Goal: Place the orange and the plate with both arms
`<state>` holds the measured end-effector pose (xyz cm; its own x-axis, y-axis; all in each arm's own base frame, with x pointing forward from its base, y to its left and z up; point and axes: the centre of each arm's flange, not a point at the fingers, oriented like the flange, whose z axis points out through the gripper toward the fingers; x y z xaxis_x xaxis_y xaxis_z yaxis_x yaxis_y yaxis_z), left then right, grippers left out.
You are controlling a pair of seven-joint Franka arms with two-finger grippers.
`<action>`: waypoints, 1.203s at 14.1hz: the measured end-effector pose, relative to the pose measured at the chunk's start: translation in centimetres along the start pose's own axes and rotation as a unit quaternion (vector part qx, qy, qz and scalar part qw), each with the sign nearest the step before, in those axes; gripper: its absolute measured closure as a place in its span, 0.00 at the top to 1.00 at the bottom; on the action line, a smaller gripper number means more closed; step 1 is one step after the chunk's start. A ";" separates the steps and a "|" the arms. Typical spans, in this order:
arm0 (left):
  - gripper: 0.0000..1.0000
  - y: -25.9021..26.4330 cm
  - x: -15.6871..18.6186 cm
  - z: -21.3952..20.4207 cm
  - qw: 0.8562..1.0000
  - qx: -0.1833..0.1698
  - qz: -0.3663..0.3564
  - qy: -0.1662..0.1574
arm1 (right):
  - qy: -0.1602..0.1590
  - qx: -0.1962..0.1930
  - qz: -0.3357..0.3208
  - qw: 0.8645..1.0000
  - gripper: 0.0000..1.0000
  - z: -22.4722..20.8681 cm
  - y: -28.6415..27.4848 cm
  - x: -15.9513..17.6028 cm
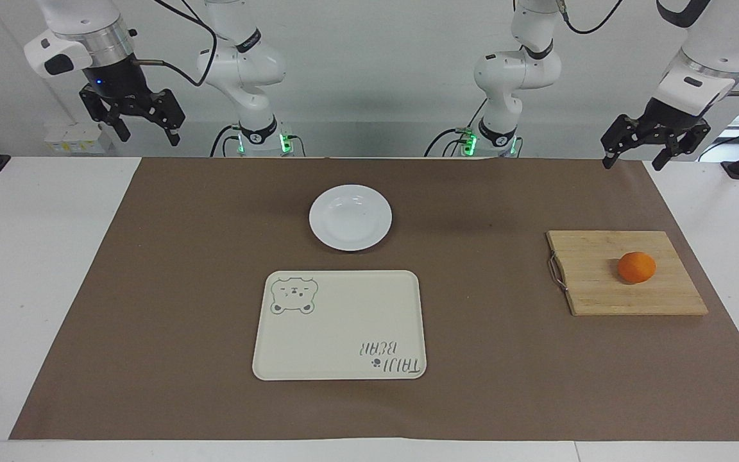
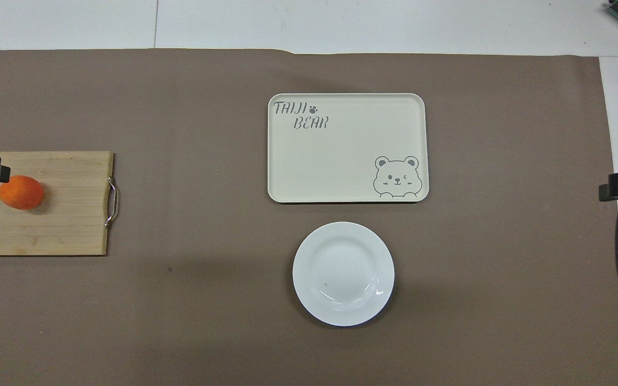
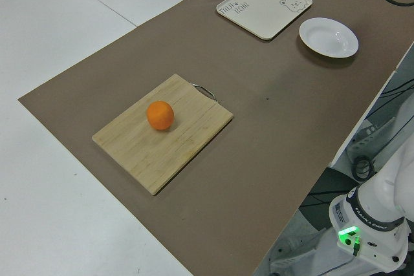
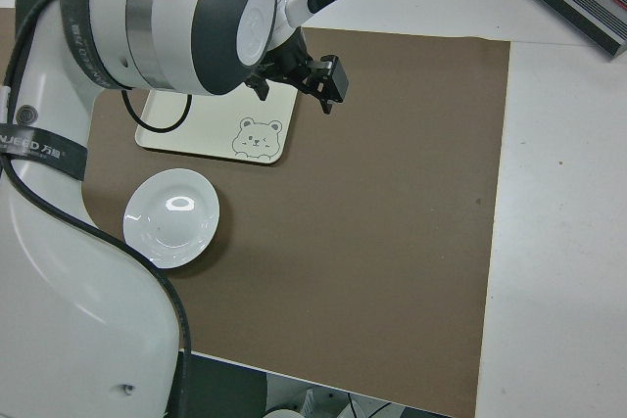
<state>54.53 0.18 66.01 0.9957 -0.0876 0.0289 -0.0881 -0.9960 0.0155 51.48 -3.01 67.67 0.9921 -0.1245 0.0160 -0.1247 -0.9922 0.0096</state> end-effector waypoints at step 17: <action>1.00 -10.4 2.9 6.9 0.999 0.013 0.015 0.039 | 0.000 0.000 0.000 1.000 1.00 0.0 0.0 0.0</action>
<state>58.53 10.12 59.08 0.9873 -0.1166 0.1076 -0.1160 -0.9932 -0.0119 51.48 -3.01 67.67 0.9921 -0.1245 0.0160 -0.1246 -0.9922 0.0096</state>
